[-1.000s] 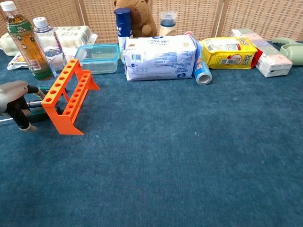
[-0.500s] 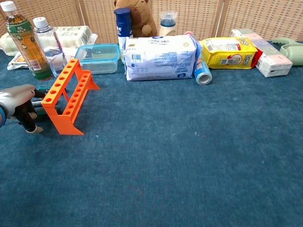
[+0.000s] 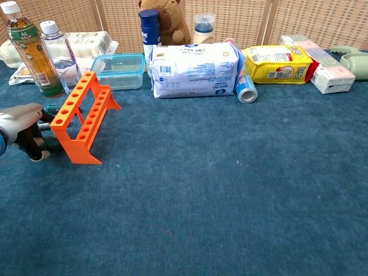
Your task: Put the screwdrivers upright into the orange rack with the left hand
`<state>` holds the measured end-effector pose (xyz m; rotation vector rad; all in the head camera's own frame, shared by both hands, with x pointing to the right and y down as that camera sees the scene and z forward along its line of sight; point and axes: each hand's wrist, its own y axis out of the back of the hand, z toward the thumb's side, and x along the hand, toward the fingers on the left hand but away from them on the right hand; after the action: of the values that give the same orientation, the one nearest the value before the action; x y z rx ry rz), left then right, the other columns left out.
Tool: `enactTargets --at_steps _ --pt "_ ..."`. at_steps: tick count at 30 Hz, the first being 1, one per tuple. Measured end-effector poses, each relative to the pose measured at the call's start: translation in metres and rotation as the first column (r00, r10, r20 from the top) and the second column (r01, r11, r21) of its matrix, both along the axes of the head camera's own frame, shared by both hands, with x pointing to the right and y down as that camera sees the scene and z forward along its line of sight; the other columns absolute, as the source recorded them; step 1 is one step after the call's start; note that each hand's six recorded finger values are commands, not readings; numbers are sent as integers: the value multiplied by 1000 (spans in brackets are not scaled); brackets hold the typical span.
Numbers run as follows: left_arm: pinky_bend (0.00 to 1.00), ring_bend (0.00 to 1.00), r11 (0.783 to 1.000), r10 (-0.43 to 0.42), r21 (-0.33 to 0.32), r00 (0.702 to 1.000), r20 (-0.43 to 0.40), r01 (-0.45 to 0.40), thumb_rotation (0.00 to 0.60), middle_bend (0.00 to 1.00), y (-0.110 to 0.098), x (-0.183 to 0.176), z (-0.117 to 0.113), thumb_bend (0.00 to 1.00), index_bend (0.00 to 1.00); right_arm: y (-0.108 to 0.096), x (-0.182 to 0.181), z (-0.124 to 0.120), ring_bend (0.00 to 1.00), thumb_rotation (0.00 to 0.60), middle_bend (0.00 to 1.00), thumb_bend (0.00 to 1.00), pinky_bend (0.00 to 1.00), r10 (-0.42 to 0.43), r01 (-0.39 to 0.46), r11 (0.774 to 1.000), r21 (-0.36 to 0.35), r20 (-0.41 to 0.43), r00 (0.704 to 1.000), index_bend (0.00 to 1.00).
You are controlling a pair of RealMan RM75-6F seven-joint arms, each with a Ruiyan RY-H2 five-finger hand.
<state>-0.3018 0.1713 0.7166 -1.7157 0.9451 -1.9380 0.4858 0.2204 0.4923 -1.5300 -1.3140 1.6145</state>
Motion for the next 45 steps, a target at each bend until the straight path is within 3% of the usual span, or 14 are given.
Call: enactTargets --at_steps 11,23,35,45 --pt "1000 961 999 3 32 998 -61 -1 600 1000 -2 4 -21 394 552 0 -1 1 0 600 0 0 0 -4 4 1000 -5 11 1000 46" --pt "1000 961 991 -1 135 987 -160 22 600 1000 -8 -10 -68 388 555 0 -5 6 0 600 0 0 0 -16 16 1000 -22 7 1000 46" --pt "1000 961 964 -34 248 970 -242 95 600 1000 -16 -45 -121 388 555 1 -12 14 0 600 0 0 0 -34 34 998 -49 1 999 47" --pt "1000 961 937 -34 315 934 -355 154 600 1000 -23 -56 -160 389 555 1 -15 22 0 600 0 0 0 -45 43 996 -74 -21 999 46"
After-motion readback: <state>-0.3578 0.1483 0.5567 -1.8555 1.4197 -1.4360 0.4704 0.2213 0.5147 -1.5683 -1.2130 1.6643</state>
